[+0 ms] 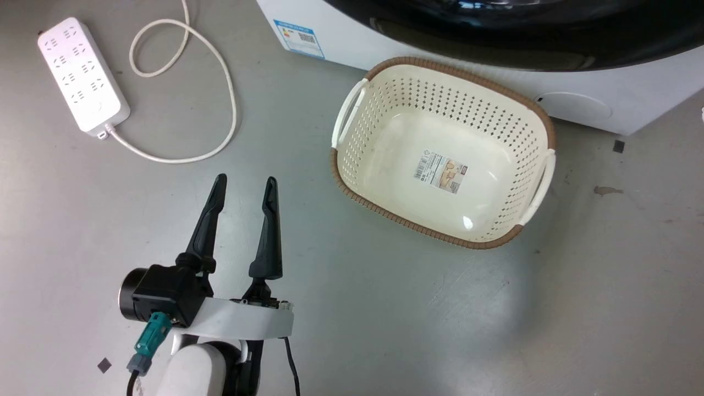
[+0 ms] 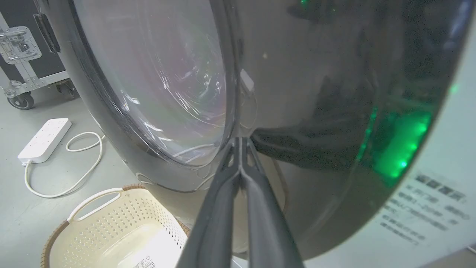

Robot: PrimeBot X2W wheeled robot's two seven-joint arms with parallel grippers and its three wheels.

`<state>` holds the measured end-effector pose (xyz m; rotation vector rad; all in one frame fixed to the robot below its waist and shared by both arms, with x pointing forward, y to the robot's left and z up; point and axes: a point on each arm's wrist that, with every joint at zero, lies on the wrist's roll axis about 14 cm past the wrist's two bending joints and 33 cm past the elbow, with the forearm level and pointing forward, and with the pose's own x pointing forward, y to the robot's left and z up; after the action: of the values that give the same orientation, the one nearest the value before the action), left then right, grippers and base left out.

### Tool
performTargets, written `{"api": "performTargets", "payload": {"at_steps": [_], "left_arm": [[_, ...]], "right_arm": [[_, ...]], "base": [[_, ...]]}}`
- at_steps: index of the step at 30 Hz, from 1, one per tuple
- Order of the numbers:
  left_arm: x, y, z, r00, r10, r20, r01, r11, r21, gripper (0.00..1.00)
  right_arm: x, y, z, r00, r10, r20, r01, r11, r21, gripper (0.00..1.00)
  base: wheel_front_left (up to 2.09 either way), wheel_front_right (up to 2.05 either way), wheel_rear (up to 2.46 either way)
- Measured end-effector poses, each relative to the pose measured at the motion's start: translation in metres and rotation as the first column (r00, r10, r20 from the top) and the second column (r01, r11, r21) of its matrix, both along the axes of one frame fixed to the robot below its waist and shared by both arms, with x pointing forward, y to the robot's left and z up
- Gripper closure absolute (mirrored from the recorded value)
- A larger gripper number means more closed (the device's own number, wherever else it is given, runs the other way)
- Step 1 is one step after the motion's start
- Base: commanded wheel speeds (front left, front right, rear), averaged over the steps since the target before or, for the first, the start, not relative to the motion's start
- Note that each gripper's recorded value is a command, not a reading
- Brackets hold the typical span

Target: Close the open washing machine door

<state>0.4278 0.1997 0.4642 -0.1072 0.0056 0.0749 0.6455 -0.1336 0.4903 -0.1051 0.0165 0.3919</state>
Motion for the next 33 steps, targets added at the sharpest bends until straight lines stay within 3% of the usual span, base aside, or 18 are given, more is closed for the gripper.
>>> {"api": "performTargets", "payload": {"at_steps": [8,13,14,16,18,19,23,25,28,29,33], "left_arm": [[0.000,0.000,0.000,1.000,0.007,-0.001,-0.007,1.000,-0.005,0.00],[-0.002,-0.001,0.011,1.000,0.006,0.028,-0.006,1.000,-0.009,0.00],[-0.002,-0.001,0.011,1.000,0.006,0.028,-0.006,1.000,-0.009,0.00],[-0.004,-0.001,0.018,0.999,0.007,0.045,-0.006,1.000,-0.013,0.00],[-0.009,0.001,0.030,0.997,0.016,0.074,-0.014,1.000,-0.025,0.00],[-0.019,0.000,0.039,0.995,0.013,0.095,-0.009,0.999,-0.036,0.00],[-0.030,-0.001,0.047,0.994,0.008,0.113,-0.003,0.999,-0.046,0.00],[-0.040,-0.004,0.051,0.992,-0.007,0.122,0.014,0.998,-0.056,0.00],[-0.044,-0.008,0.053,0.991,-0.024,0.130,0.032,0.998,-0.061,0.00],[-0.045,-0.012,0.059,0.988,-0.040,0.149,0.048,0.997,-0.055,0.00],[-0.047,-0.022,0.064,0.983,-0.077,0.164,0.086,0.995,-0.052,0.00]], "right_arm": [[0.007,0.003,-0.012,0.999,-0.024,-0.037,0.025,0.999,0.031,1.00],[-0.001,-0.003,0.002,0.999,-0.041,-0.004,0.041,0.998,0.038,1.00],[-0.001,-0.003,0.002,0.999,-0.041,-0.004,0.041,0.998,0.038,0.82],[-0.009,-0.006,0.011,0.998,-0.049,0.025,0.048,0.998,0.044,0.00],[-0.029,-0.014,0.016,0.997,-0.065,0.038,0.063,0.996,0.060,0.00],[-0.059,-0.015,0.016,0.997,-0.064,0.036,0.061,0.996,0.065,0.00],[-0.089,-0.019,0.023,0.995,-0.085,0.052,0.080,0.992,0.098,0.00],[-0.119,-0.023,0.044,0.987,-0.100,0.122,0.089,0.992,0.091,0.00],[-0.140,-0.030,0.059,0.976,-0.145,0.164,0.123,0.983,0.139,0.00],[-0.162,-0.039,0.068,0.961,-0.200,0.190,0.165,0.969,0.185,0.00],[-0.206,-0.046,0.071,0.943,-0.262,0.208,0.218,0.953,0.213,0.00]], "base": [[0.00,0.00,0.00],[0.00,0.00,0.00],[0.00,0.00,0.00],[0.00,0.00,0.00],[0.00,0.00,0.00],[0.00,0.00,0.00],[0.00,0.00,0.00],[0.00,0.00,0.00],[0.00,0.00,0.00],[0.00,0.00,0.00],[0.00,0.00,0.00]]}}
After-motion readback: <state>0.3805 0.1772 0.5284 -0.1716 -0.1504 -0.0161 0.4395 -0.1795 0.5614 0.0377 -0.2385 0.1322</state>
